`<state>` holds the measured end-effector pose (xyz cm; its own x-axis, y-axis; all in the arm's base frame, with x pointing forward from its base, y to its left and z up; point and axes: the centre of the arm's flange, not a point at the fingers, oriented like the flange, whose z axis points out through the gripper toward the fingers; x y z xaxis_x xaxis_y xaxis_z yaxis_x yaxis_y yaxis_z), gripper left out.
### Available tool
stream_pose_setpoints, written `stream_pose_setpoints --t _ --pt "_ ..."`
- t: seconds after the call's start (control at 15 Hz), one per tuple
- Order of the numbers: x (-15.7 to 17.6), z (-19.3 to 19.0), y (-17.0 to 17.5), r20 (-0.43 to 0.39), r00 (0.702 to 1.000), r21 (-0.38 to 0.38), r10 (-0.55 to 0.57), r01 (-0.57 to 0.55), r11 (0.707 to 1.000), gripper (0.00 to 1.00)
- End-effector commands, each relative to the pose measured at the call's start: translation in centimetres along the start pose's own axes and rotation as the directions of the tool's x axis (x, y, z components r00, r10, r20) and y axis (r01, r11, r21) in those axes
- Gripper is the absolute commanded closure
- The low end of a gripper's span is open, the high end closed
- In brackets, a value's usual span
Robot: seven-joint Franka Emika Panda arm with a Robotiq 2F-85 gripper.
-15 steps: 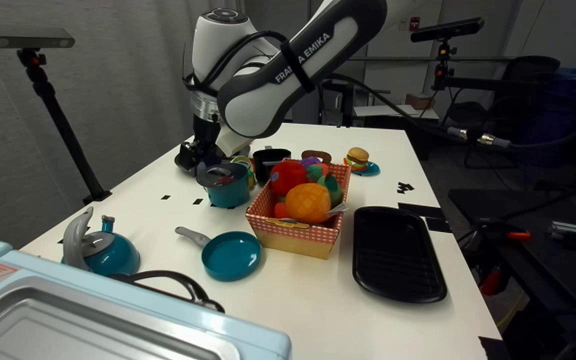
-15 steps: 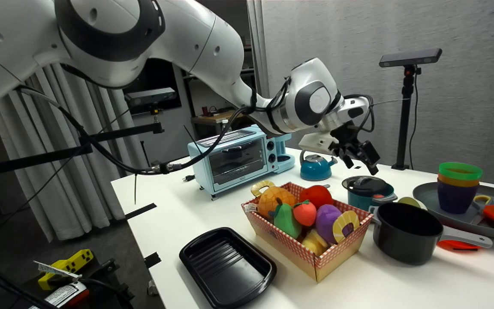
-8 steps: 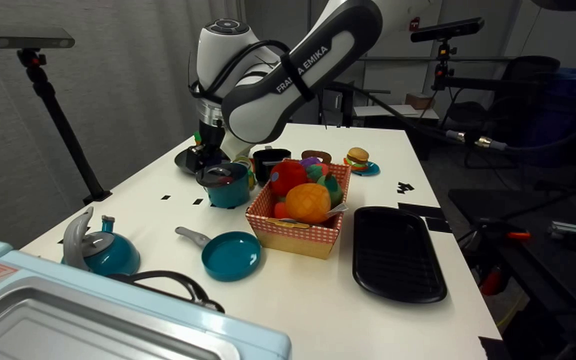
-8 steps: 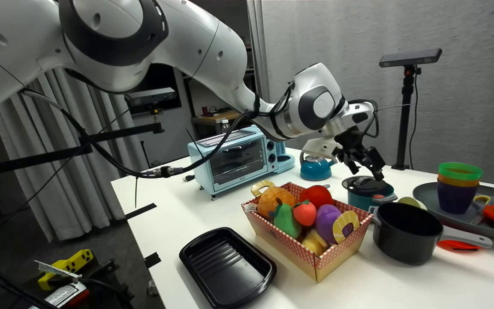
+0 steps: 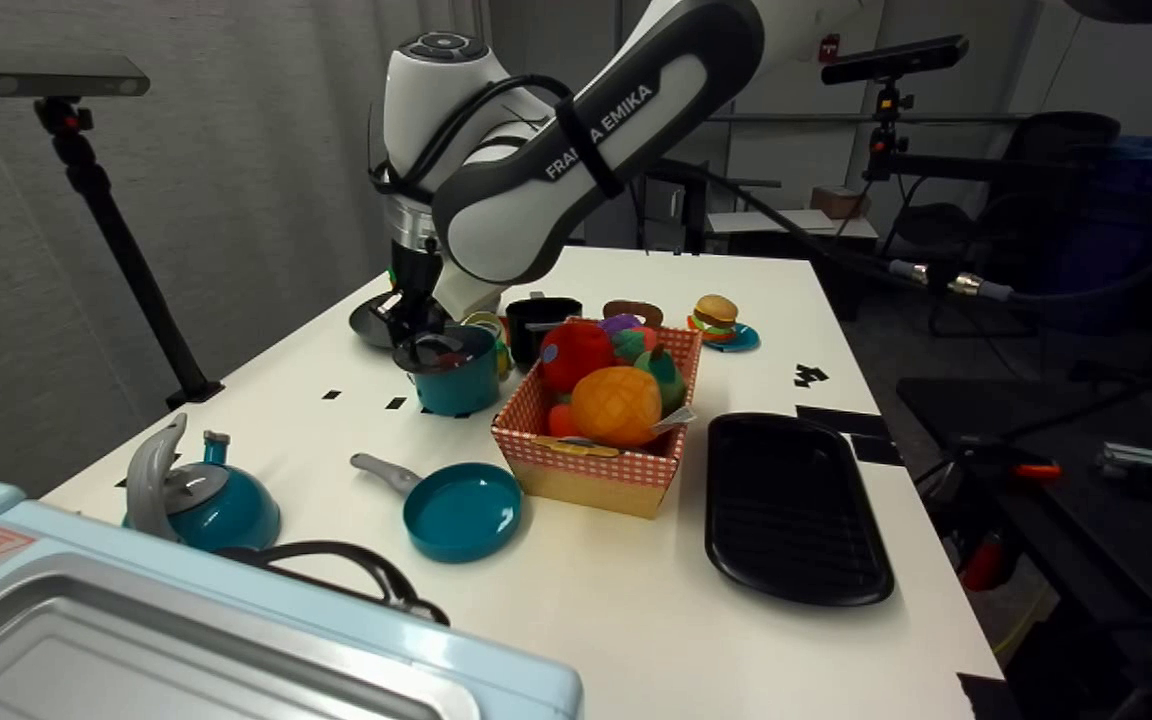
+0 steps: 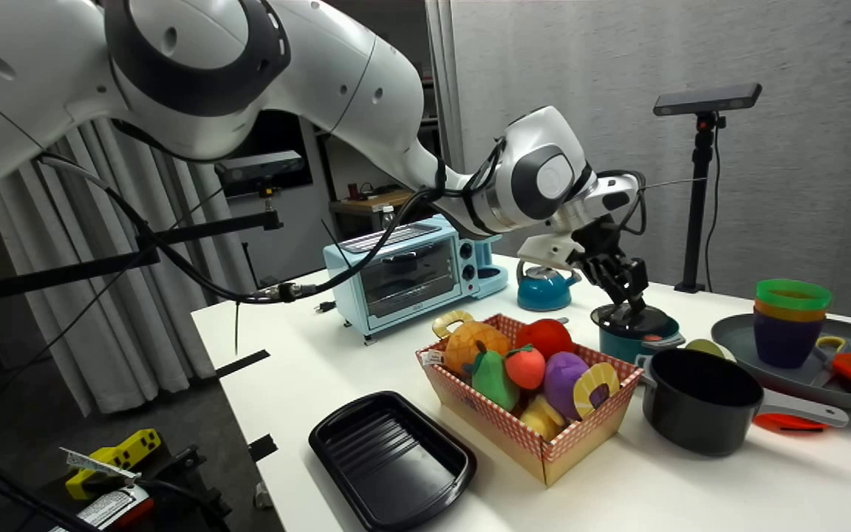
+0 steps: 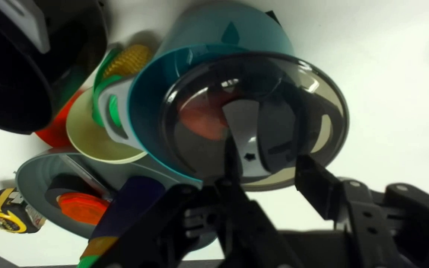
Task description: Transfer the lid from the pot to the pan
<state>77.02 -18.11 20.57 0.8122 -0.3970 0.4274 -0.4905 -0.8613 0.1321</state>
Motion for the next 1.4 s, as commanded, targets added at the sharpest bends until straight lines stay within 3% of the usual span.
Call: stream_pose_setpoints --t 0.0,0.13,0.2,0.53,0.93,1.33 --pt "0.7 0.1 -0.3 0.015 1.0 -0.012 0.016 -0.016 1.0 0.86" --pt "0.6 -0.2 -0.2 0.017 1.0 -0.015 0.018 -0.018 1.0 0.99" --pt "0.5 -0.4 -0.2 0.016 1.0 -0.017 0.017 -0.016 1.0 1.0" --pt "-0.1 -3.0 -0.6 0.004 1.0 0.0 0.008 -0.008 1.0 0.96" --pt "-0.9 -9.1 -3.2 -0.026 0.999 0.063 -0.047 0.049 0.997 0.96" --pt "-5.6 -12.3 -7.8 0.049 0.989 0.157 -0.139 0.13 0.979 0.96"
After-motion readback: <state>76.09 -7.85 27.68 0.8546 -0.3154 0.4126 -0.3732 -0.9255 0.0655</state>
